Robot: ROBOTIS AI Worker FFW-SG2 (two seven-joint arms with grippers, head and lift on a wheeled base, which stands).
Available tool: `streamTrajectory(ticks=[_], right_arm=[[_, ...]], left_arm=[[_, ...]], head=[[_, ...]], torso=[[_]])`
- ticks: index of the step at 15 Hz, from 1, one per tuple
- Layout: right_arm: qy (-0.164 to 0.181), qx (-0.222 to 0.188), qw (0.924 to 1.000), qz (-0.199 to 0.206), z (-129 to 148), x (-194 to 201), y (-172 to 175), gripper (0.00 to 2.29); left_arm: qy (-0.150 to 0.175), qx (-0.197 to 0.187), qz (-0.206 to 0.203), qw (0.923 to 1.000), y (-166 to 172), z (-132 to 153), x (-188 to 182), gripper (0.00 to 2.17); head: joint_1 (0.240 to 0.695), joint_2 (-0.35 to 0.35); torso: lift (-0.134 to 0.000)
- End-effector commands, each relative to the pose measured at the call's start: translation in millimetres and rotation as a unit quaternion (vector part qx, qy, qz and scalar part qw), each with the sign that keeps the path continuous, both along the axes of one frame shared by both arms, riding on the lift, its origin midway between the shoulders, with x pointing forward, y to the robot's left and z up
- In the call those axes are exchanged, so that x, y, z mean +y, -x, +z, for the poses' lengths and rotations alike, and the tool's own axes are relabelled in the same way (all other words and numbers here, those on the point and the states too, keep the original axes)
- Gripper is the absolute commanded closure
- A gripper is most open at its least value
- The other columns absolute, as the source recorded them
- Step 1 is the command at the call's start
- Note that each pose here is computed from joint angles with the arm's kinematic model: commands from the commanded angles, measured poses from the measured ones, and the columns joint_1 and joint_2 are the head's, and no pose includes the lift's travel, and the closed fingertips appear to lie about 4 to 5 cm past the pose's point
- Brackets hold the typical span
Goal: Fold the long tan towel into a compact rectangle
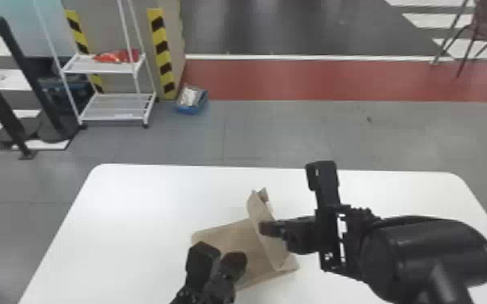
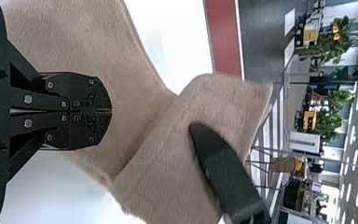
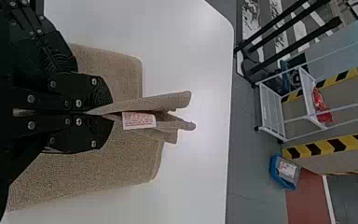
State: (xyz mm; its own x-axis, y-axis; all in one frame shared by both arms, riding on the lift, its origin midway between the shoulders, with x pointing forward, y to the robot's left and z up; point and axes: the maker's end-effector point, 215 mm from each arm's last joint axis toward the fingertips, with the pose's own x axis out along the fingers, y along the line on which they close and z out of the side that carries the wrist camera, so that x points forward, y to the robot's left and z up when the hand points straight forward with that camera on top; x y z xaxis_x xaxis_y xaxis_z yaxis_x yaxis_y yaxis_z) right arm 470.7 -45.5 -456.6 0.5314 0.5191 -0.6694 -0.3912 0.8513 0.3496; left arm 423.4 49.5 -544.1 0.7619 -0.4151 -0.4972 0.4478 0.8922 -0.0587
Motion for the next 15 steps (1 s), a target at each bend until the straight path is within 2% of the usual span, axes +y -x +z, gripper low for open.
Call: streamTrajectory(ticks=[1,4,8,12,15], right_arm=[[-0.007,0.003,0.9999,-0.008,4,-8,4,1.19],[-0.012,0.009,0.9999,-0.005,11,-9,12,1.19],[-0.023,0.006,0.9997,-0.001,18,-7,14,1.19],[-0.036,-0.013,0.9992,0.012,29,8,10,1.19],[-0.016,-0.003,0.9997,0.016,9,13,10,1.19]], left_arm=[[-0.019,0.005,0.005,0.9998,-19,-8,12,1.88],[-0.052,0.025,-0.002,0.9983,-19,-41,13,1.88],[-0.079,0.034,-0.018,0.9962,-11,-59,2,1.88],[-0.080,0.042,-0.027,0.9956,-3,-64,-10,1.88],[-0.079,0.039,-0.031,0.9956,-1,-62,-16,1.88]], head=[[0.695,0.004],[0.695,0.010],[0.695,0.007],[0.695,0.003],[0.695,0.002]], torso=[[0.000],[0.000],[0.000],[0.000],[0.000]])
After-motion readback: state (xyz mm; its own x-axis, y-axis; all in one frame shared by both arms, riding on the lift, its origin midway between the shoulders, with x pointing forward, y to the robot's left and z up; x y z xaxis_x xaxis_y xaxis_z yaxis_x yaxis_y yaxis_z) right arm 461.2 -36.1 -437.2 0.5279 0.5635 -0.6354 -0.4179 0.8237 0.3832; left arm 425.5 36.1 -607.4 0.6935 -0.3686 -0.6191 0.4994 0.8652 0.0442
